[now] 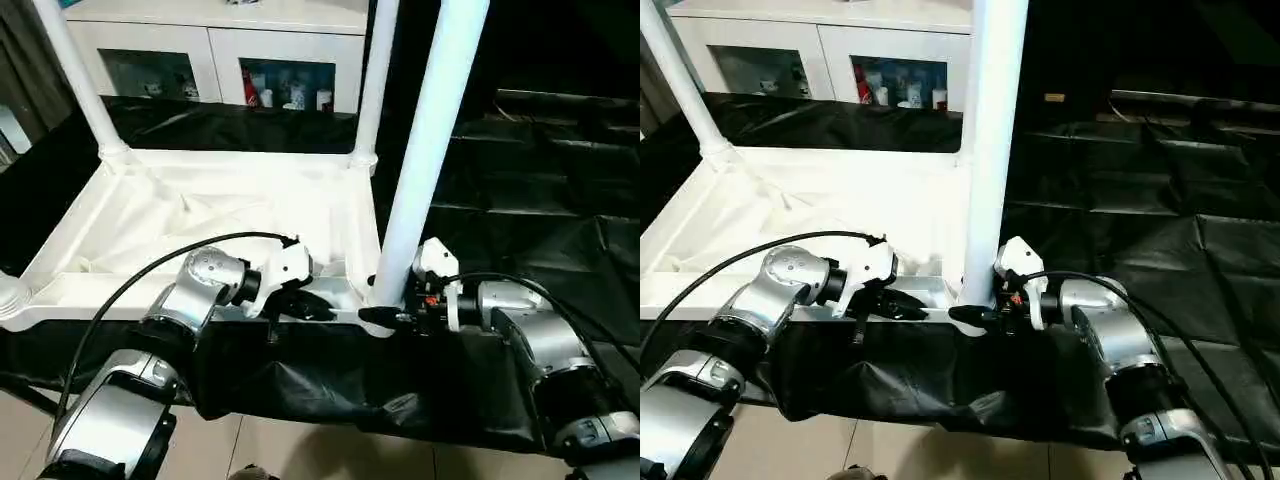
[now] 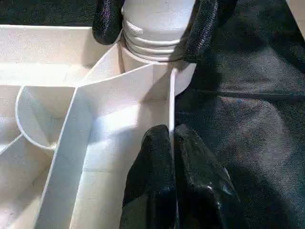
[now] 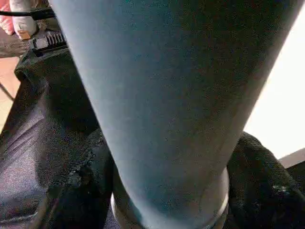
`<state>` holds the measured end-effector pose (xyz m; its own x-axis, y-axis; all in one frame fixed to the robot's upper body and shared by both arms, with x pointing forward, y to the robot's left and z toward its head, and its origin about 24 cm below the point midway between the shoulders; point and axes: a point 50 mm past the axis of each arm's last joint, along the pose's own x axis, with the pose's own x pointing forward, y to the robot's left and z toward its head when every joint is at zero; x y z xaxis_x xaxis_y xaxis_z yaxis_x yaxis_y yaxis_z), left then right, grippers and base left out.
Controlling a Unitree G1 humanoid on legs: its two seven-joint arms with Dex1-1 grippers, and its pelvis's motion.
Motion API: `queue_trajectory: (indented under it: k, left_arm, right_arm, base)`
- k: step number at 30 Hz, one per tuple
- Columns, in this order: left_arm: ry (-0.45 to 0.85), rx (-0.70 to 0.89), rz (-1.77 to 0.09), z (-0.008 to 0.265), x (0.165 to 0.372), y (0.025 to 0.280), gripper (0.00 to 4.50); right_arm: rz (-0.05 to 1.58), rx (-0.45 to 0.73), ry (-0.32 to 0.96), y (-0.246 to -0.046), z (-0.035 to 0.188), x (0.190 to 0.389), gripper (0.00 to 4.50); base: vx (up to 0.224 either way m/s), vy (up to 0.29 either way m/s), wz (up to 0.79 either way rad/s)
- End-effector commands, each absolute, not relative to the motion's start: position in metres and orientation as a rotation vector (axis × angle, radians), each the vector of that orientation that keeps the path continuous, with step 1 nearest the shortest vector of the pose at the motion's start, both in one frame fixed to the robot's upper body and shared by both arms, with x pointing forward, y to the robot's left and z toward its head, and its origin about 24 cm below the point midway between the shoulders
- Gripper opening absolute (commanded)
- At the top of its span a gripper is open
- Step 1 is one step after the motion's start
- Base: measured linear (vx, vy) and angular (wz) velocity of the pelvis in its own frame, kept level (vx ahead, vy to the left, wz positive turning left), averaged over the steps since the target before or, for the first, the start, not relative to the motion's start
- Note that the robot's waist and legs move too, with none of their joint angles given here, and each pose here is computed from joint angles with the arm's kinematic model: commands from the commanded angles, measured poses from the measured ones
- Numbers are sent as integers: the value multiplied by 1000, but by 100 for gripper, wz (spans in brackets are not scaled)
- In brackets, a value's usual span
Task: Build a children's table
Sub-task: Rotate leg to tighten
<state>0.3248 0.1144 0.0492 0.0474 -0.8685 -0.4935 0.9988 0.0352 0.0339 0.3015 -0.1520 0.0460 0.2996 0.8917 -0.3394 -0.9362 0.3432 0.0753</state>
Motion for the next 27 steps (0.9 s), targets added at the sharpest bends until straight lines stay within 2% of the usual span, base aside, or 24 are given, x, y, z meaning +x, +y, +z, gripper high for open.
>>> queue_trajectory:
  k: [1,6,8,9,11,12,16,18,19,20,23,25,27]
  left_arm:
    - [351,372,-1444,49,327,105,0]
    - [343,357,-1386,48,331,100,0]
    - [348,340,-1212,47,344,88,0]
    - [348,340,-1212,47,344,88,0]
    - [343,333,-1047,48,354,70,0]
    - [340,328,-1007,49,356,63,0]
    - [332,329,-973,50,357,52,0]
    - [314,331,-1007,51,355,45,0]
    - [309,334,-1019,51,355,45,0]
    - [304,334,-1037,51,354,45,0]
    - [300,336,-1063,50,352,47,0]
    - [294,333,-1102,49,350,50,0]
    - [290,332,-1139,48,348,53,0]
  right_arm:
    - [1212,-120,377,-144,36,297,272]
    - [1070,-92,399,-143,25,301,268]
    - [818,-18,408,-136,12,311,267]
    - [818,-18,408,-136,12,311,267]
    - [558,52,431,-126,2,323,267]
    - [489,76,436,-121,1,326,267]
    - [461,77,429,-107,5,331,267]
    - [524,16,376,-96,11,333,267]
    - [541,9,359,-94,12,333,323]
    - [562,11,339,-93,15,333,337]
    - [609,20,320,-92,17,332,346]
    - [660,15,302,-95,19,331,381]
    - [707,8,295,-98,22,330,381]
  base:
    - [0,0,0]
    - [0,0,0]
    - [0,0,0]
    - [0,0,0]
    - [0,0,0]
    - [0,0,0]
    - [0,0,0]
    - [0,0,0]
    - [0,0,0]
    - [0,0,0]
    - [0,0,0]
    - [0,0,0]
    - [0,0,0]
